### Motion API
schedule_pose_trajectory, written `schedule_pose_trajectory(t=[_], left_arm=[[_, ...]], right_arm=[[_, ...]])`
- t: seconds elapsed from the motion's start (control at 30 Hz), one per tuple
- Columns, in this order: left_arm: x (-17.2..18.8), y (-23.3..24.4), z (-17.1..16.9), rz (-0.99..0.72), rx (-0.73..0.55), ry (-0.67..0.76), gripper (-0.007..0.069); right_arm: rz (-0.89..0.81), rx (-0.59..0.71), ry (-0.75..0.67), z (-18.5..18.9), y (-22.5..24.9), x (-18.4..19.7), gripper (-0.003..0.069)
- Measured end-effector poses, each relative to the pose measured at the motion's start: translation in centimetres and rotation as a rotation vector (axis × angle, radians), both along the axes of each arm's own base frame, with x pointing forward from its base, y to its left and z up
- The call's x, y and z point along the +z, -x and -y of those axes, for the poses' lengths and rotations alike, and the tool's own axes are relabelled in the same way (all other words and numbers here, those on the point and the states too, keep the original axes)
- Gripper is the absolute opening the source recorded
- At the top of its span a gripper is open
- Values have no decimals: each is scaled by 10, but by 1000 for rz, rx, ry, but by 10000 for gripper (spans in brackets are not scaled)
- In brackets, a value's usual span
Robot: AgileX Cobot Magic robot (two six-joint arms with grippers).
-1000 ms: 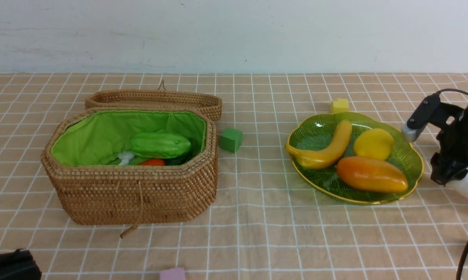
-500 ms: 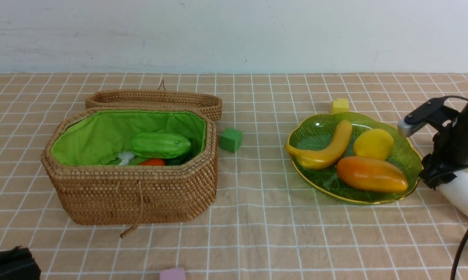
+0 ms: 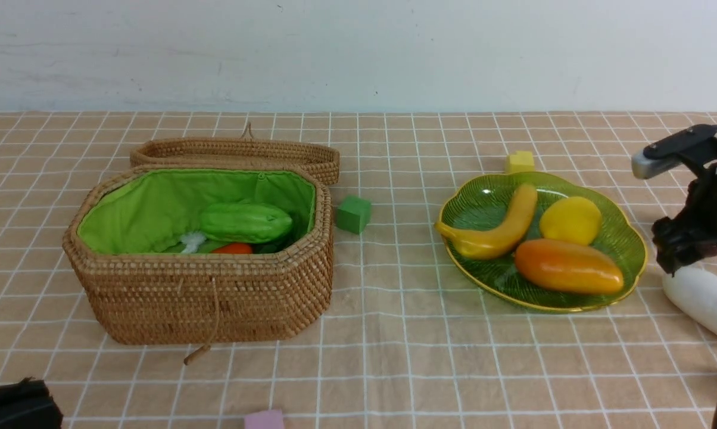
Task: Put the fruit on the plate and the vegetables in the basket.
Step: Take a daikon with your right arm and place it on the basket on the left.
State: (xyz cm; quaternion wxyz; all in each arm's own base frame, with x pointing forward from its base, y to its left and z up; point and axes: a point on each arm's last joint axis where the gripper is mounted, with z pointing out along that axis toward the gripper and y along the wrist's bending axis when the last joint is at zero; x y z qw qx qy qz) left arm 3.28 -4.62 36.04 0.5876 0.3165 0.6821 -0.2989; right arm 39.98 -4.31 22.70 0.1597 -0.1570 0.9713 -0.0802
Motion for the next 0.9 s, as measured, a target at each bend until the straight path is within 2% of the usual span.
schedule_pose_trajectory(t=[0.17, 0.27, 0.4, 0.53, 0.63, 0.9], left_arm=[[0, 0, 0, -1, 0, 1, 8], [0, 0, 0, -1, 0, 1, 8], [0, 0, 0, 0, 0, 3, 8], [2, 0, 0, 8, 1, 17, 8], [2, 0, 0, 8, 0, 23, 8], [4, 0, 0, 15, 0, 39, 8]], right_arm=[[-93, -66, -8, 9, 19, 5, 659], [-151, -92, -21, 16, 31, -17, 654], [-135, -85, -12, 19, 36, -36, 648], [-134, -58, 18, 21, 37, -56, 598], [-129, -51, 27, 22, 35, -59, 545], [-109, -66, 50, 24, 34, -52, 542]])
